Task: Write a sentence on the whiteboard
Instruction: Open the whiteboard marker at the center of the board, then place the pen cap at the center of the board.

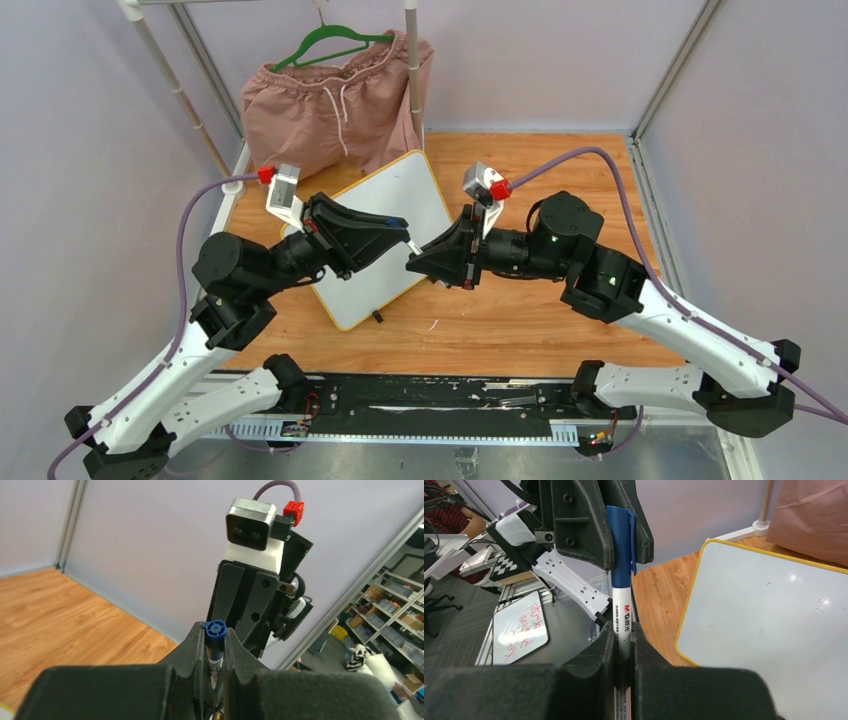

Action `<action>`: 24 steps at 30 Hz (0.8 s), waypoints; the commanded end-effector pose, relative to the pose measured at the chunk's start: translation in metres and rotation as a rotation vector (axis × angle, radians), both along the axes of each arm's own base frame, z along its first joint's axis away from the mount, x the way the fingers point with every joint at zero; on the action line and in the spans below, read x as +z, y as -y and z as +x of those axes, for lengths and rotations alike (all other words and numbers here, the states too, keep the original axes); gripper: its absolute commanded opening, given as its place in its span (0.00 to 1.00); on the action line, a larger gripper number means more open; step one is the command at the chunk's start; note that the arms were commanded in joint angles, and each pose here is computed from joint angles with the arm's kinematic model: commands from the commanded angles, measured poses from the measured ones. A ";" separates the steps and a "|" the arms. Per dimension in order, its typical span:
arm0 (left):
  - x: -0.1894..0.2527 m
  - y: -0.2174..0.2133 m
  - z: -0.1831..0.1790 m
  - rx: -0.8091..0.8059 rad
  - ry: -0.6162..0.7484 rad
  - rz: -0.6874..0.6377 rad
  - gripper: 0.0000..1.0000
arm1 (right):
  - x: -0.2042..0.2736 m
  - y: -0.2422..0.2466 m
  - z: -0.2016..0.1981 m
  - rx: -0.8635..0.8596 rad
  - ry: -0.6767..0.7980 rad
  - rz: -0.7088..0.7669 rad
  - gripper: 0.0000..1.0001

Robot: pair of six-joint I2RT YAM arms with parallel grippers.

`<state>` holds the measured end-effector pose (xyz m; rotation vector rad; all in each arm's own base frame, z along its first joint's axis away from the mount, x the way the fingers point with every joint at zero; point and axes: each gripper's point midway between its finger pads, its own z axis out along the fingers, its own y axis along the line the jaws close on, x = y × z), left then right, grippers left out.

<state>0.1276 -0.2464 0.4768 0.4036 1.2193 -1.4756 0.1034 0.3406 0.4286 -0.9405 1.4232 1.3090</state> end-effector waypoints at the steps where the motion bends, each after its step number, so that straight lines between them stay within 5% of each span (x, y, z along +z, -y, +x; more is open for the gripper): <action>1: 0.030 -0.022 0.009 0.150 0.075 -0.018 0.00 | -0.017 0.022 -0.004 -0.051 -0.020 -0.029 0.00; 15: 0.036 -0.027 0.026 0.222 0.023 -0.091 0.00 | -0.048 0.077 -0.002 -0.217 -0.044 -0.059 0.00; 24: -0.124 0.049 0.089 0.211 -0.296 0.446 0.00 | -0.109 0.211 0.062 -0.910 -0.038 -0.292 0.00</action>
